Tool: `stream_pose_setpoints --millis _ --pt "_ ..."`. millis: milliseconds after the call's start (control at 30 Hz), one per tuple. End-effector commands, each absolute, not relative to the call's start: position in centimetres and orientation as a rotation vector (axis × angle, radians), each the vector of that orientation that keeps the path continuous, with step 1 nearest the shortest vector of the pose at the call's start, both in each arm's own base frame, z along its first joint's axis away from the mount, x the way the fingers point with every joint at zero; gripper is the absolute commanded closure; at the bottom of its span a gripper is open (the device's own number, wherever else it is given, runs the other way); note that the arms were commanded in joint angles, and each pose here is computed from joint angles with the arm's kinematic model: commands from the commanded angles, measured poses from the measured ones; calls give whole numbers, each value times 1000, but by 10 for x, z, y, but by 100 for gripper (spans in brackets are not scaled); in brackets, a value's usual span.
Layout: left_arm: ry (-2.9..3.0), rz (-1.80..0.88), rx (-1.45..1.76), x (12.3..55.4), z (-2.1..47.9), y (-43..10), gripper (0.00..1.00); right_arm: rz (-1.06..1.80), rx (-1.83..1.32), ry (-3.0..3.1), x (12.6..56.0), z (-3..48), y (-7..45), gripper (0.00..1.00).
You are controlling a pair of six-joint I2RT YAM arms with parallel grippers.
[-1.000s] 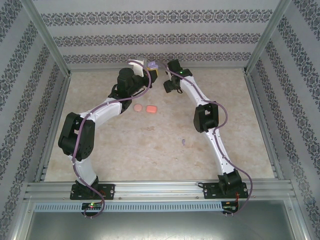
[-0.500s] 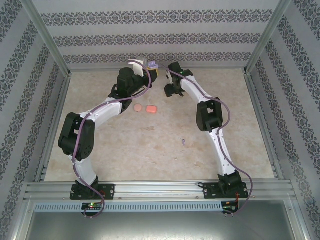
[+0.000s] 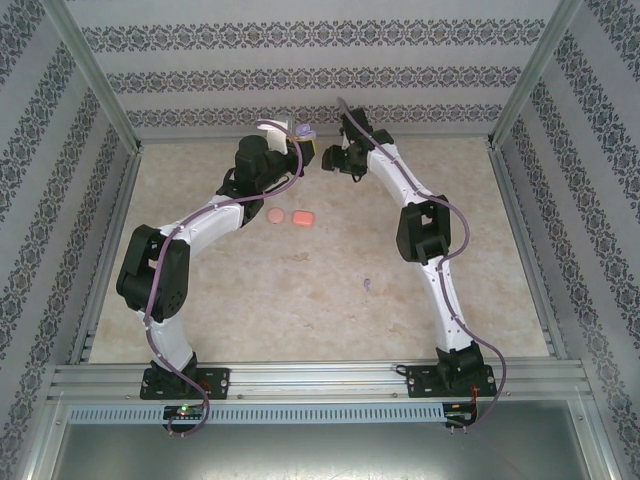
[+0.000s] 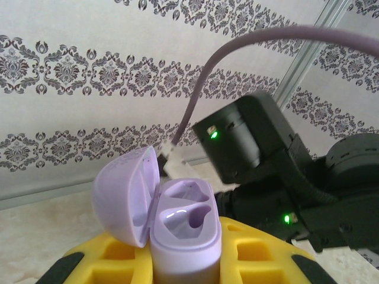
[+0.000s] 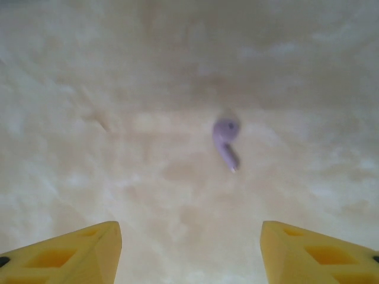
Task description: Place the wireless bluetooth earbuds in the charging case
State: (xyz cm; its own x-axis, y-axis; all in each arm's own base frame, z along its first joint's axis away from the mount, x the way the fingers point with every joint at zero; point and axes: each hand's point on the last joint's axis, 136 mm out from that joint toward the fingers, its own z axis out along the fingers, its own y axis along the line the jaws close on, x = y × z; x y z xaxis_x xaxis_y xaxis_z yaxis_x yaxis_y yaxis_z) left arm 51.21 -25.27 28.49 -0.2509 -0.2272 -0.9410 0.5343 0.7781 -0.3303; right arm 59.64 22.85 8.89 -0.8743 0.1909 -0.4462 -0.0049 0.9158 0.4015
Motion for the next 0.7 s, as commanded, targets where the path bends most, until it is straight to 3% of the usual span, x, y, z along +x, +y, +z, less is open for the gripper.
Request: stream_pose_setpoints --millis 0,333,667 --pt "1606 -732 258 508 318 -253 100 758 350 2534 616 80 239 36" --pt "1595 -727 273 505 323 -253 100 1025 545 2385 652 64 258 36" --pt "1591 -718 276 505 320 -249 100 996 553 2386 653 55 255 37"
